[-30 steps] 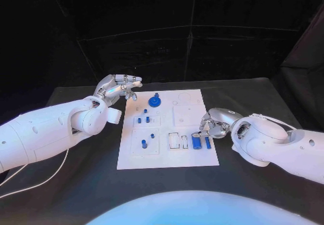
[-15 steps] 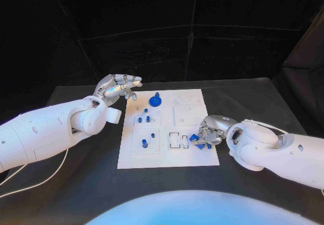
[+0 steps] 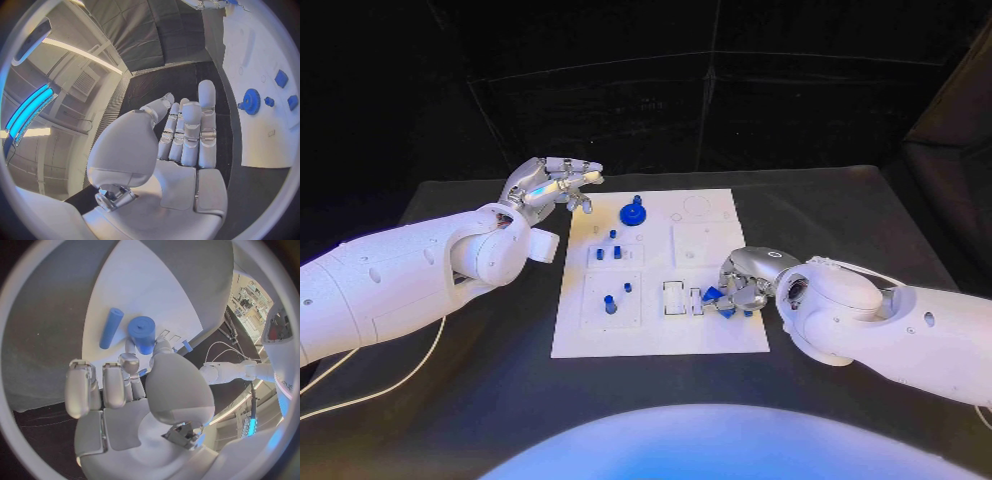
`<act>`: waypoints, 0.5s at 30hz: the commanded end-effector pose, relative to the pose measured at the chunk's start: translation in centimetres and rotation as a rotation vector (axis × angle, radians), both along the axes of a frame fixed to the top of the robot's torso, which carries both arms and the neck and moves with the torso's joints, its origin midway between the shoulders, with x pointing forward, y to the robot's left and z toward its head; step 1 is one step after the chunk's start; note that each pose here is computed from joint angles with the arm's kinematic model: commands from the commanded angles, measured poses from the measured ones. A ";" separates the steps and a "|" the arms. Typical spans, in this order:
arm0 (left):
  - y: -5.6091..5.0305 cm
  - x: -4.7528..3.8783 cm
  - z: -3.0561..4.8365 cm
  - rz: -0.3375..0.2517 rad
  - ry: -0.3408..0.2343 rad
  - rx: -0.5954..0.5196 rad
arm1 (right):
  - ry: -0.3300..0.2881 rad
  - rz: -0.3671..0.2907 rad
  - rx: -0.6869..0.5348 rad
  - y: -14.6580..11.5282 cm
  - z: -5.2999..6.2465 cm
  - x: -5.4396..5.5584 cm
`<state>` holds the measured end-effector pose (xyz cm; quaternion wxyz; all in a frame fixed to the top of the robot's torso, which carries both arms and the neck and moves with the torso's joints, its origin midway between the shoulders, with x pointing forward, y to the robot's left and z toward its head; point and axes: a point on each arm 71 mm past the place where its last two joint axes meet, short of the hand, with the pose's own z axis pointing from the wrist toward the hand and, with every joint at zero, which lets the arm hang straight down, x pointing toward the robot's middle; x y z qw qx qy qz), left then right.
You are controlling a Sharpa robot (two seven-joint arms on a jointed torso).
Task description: Assemble the parts on the task board
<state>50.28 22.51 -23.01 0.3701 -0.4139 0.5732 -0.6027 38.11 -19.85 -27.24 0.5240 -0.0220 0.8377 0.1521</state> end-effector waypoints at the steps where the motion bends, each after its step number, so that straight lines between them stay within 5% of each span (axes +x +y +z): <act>1: -0.1 -0.02 0.12 -0.009 -0.003 -0.010 | 0.051 0.019 -0.057 0.0 -1.3 -0.8; 15: -0.2 -0.07 -0.02 -0.011 0.001 -0.011 | -0.117 -0.031 0.168 0.7 0.8 -1.1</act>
